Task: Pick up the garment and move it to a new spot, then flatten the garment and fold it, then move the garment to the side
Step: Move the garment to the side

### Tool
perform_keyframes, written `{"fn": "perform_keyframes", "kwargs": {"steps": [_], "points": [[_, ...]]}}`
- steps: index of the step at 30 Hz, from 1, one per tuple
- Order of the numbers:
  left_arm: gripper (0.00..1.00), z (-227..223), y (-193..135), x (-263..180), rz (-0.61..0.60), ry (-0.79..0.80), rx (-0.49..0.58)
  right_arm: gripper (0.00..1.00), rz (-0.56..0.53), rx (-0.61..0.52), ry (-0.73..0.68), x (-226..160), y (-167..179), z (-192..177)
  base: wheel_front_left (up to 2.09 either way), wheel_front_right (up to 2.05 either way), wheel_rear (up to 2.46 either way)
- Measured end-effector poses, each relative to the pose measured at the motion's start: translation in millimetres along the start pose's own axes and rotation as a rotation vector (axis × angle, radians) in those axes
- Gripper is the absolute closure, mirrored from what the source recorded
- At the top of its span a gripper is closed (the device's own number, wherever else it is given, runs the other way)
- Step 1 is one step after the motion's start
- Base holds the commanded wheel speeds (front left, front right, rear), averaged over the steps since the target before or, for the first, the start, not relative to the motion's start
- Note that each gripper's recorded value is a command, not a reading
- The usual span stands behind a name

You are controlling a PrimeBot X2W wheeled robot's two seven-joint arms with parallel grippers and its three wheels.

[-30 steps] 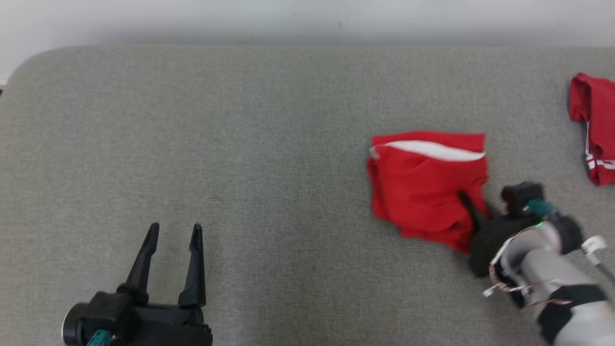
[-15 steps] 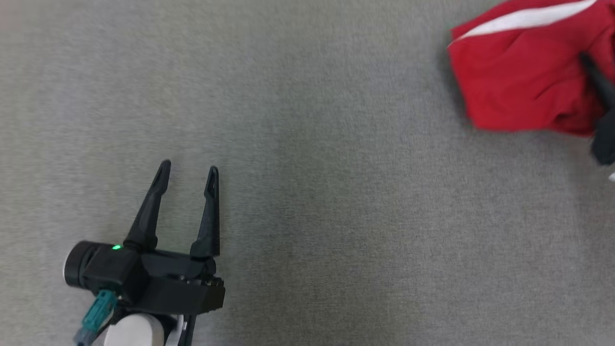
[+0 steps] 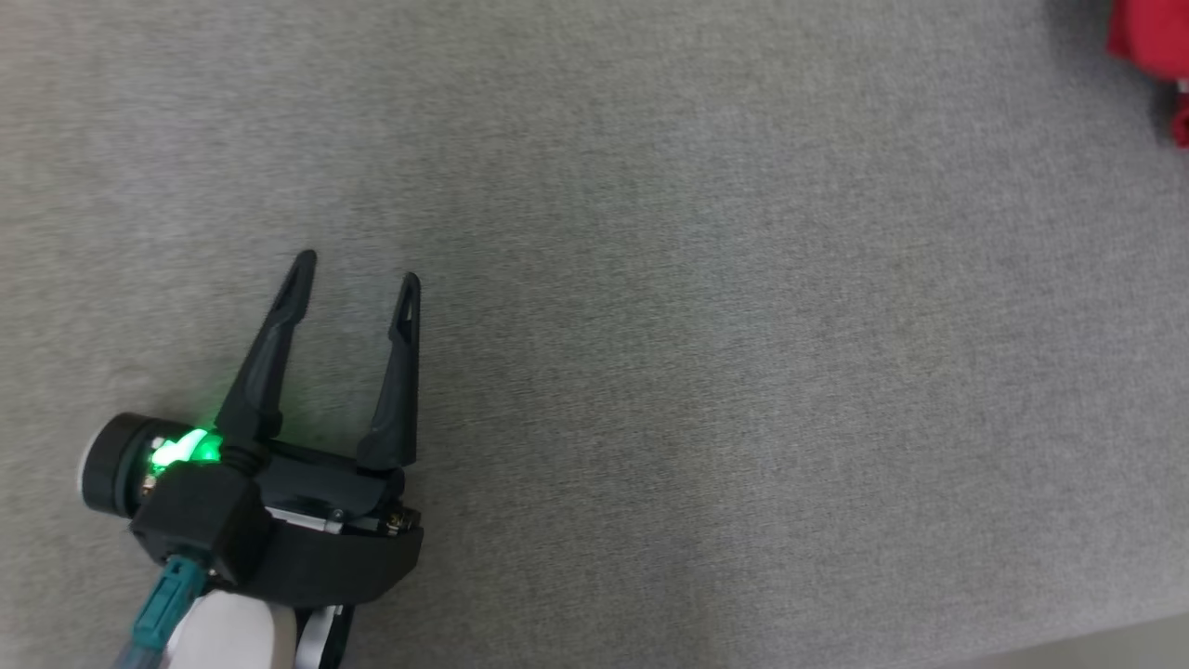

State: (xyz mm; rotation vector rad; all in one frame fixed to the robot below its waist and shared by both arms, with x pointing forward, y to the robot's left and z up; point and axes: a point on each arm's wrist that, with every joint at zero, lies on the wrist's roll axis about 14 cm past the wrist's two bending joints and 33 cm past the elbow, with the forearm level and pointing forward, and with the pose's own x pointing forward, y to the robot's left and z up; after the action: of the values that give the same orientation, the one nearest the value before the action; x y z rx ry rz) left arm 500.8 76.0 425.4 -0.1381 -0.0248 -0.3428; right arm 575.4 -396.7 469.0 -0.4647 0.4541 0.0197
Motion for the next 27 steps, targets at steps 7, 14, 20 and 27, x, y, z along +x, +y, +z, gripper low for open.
{"fn": "perform_keyframes", "kwargs": {"steps": [7,14,20,27], "points": [[0.00,-15,-13,12,-0.047,-0.004,-0.026,1.00,-0.120,-0.037,0.068,-11,-50,-18,0.00,0.00,0.00],[0.00,-25,-16,15,-0.065,0.001,-0.036,1.00,-0.177,-0.071,0.107,-8,-70,-27,0.00,0.00,0.00],[0.00,-24,-14,14,-0.063,-0.001,-0.034,0.00,-0.215,-0.083,0.085,0,-76,-28,0.00,0.00,0.00],[0.00,-15,-11,12,-0.043,-0.004,-0.033,0.00,-0.240,-0.080,-0.061,-2,-77,7,0.00,0.00,0.00]]}}
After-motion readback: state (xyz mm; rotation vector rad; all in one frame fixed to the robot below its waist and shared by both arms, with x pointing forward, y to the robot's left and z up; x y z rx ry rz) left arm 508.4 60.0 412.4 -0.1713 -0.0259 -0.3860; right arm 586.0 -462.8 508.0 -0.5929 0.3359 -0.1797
